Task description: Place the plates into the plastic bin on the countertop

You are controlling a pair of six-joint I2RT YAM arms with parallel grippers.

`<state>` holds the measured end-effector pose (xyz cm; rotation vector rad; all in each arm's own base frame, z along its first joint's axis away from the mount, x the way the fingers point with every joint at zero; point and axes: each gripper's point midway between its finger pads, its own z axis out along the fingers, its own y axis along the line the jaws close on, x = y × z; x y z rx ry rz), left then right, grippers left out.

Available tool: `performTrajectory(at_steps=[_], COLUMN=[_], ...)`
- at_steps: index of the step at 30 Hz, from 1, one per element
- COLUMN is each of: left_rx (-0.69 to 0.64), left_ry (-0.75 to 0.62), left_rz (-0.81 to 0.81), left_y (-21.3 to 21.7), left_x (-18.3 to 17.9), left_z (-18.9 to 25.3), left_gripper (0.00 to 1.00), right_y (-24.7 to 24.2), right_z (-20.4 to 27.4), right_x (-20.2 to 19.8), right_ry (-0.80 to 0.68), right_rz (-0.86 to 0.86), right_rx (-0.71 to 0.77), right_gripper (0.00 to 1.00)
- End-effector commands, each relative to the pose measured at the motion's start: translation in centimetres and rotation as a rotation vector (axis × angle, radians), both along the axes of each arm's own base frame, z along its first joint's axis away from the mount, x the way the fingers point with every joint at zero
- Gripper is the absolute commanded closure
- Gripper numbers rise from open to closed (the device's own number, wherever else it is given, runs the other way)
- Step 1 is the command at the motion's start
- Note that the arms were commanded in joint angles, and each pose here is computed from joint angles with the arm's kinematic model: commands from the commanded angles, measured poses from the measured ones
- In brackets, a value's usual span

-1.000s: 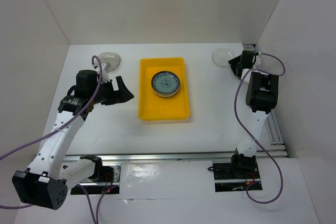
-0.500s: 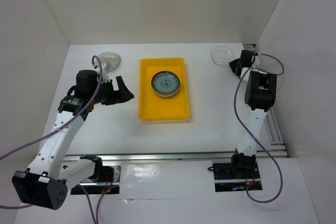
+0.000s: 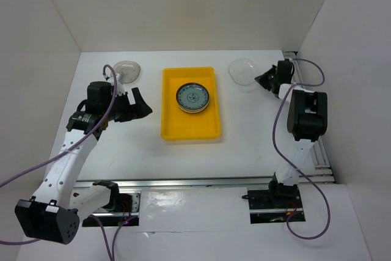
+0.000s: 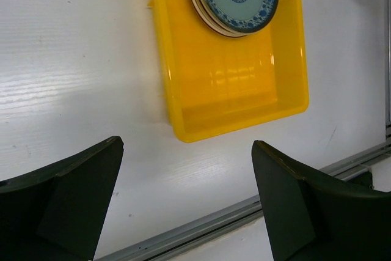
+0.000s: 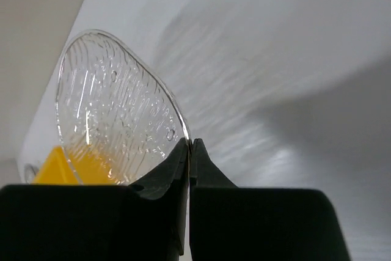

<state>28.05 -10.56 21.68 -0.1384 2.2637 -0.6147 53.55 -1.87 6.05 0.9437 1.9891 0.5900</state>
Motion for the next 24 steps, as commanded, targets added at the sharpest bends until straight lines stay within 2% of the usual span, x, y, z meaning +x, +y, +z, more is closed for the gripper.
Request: performTrajectory(at_steps=[1, 6, 9, 10, 11, 18, 24], left_rx=[0.007, 0.011, 0.016, 0.016, 0.016, 0.023, 0.029], left_ry=[0.002, 0.03, 0.029, 0.029, 0.029, 0.037, 0.037], left_rz=[0.06, 0.069, 0.076, 0.076, 0.076, 0.092, 0.099], left_y=[1.1, 1.3, 1.5, 1.5, 1.5, 1.9, 2.1], left_x=[0.6, 0.7, 0.8, 0.8, 0.8, 0.8, 0.8], left_z=[0.0, -0.7, -0.7, -0.7, -0.7, -0.9, -0.9], left_gripper=[0.0, 0.0, 0.0, 0.0, 0.0, 0.0, 0.0], right_y=[5.8, 12.0, 17.3, 18.6, 20.4, 24.2, 24.0], right_z=[6.9, 8.8, 6.6, 7.8, 7.0, 6.3, 4.3], right_x=[2.8, 3.2, 2.0, 2.5, 1.5, 1.1, 0.0], right_ry=[-0.206, -0.283, -0.203, -0.228, -0.191, -0.158, -0.099], right_rz=[0.339, 0.589, 0.787, 0.822, 0.886, 1.026, 1.044], right_rx=[-0.15, -0.213, -0.357, -0.401, -0.446, -0.495, -0.511], right_gripper=[1.0, 1.0, 1.0, 1.0, 1.0, 1.0, 1.0])
